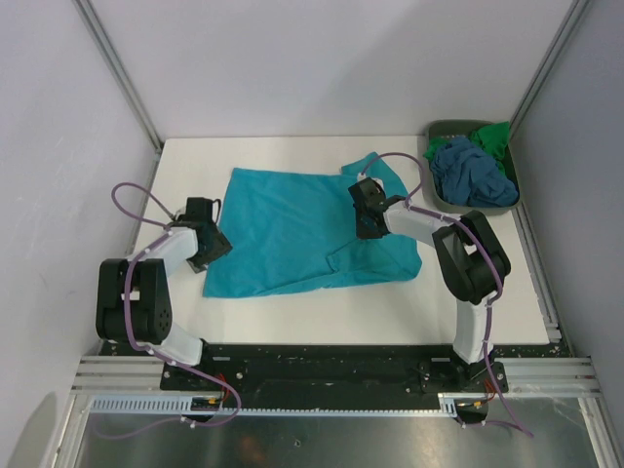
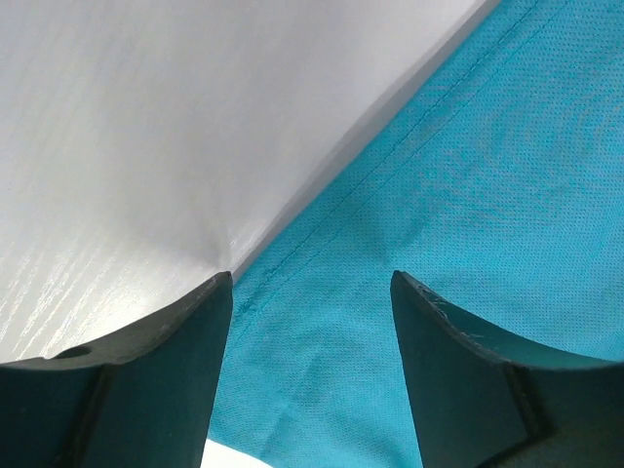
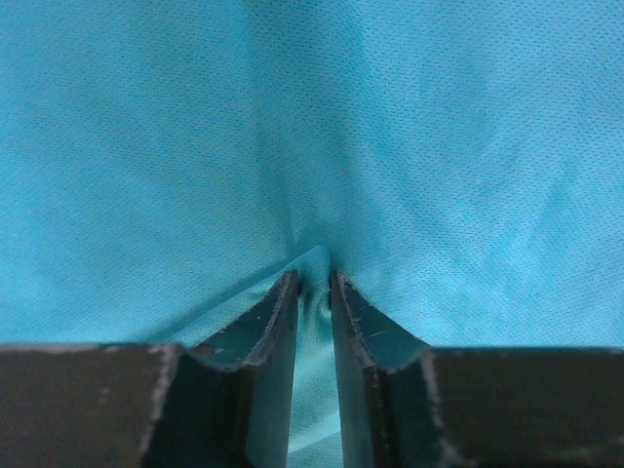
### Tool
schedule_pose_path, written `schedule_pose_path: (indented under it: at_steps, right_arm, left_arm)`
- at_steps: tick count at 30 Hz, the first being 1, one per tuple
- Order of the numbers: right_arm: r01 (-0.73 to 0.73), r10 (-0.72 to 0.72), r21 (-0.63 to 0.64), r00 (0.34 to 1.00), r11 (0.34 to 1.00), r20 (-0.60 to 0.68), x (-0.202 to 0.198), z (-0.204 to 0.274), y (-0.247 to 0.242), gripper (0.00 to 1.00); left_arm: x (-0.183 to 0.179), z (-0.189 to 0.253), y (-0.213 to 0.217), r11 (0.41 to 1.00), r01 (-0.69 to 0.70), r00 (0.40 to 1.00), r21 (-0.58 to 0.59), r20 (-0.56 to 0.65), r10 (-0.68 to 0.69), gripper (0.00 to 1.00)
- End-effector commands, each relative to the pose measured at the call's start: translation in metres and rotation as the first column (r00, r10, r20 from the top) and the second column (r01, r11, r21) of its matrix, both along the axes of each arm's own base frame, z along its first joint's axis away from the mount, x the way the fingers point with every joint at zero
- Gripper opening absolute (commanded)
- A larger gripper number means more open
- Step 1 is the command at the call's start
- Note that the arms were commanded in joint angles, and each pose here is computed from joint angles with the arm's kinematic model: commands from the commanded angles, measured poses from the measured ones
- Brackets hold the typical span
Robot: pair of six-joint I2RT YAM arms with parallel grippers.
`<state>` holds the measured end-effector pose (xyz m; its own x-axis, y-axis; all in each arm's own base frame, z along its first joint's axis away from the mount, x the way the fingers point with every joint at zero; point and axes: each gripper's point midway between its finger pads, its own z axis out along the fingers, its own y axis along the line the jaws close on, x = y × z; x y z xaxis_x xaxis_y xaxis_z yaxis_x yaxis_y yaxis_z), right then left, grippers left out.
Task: Fold and stack the t-shirts
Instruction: Grap the side of the flattened tshirt closest away from the robot with both arms
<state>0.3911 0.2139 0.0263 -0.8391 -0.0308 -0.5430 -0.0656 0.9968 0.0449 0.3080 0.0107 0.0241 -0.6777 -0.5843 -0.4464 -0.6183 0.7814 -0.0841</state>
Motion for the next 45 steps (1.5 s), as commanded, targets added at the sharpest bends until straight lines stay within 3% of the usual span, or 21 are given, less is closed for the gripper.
schedule_pose_path:
  at_steps: [1, 8, 12, 19, 28, 38, 45]
  right_arm:
    - [0.014, -0.014, 0.017, 0.999, 1.0, 0.051, 0.01, 0.022, 0.007, 0.2]
    - [0.03, -0.031, 0.018, 0.997, 0.999, 0.066, -0.006, 0.051, 0.008, 0.04]
    - [0.031, -0.032, 0.013, 0.995, 0.999, 0.092, -0.022, 0.073, 0.01, 0.03]
    - [0.035, -0.038, 0.033, 0.994, 0.999, 0.103, -0.065, 0.093, 0.012, 0.03]
    - [0.027, -0.037, 0.097, 0.994, 0.995, 0.098, -0.115, 0.087, 0.012, 0.03]
    - [0.016, -0.03, 0.115, 0.992, 0.993, 0.125, -0.12, 0.091, 0.008, 0.04]
    - [-0.002, -0.014, 0.125, 0.992, 0.992, 0.124, -0.12, 0.09, 0.01, 0.04]
  left_arm:
    - [0.003, 0.01, 0.006, 1.0, -0.003, 1.0, 0.019, 0.031, 0.002, 0.71]
    - [0.003, 0.018, 0.006, 1.0, 0.001, 0.999, 0.02, 0.05, -0.002, 0.71]
    - [-0.009, 0.033, 0.012, 0.998, -0.035, 0.996, 0.044, 0.083, 0.031, 0.72]
    - [-0.061, 0.04, 0.026, 0.983, -0.181, 0.979, 0.039, 0.096, 0.177, 0.73]
    - [-0.099, 0.016, 0.021, 0.97, -0.241, 0.969, -0.025, 0.04, 0.242, 0.59]
    - [-0.099, 0.012, 0.019, 0.962, -0.271, 0.962, -0.038, 0.03, 0.273, 0.42]
    - [-0.094, 0.008, 0.018, 0.959, -0.279, 0.96, -0.048, 0.023, 0.28, 0.4]
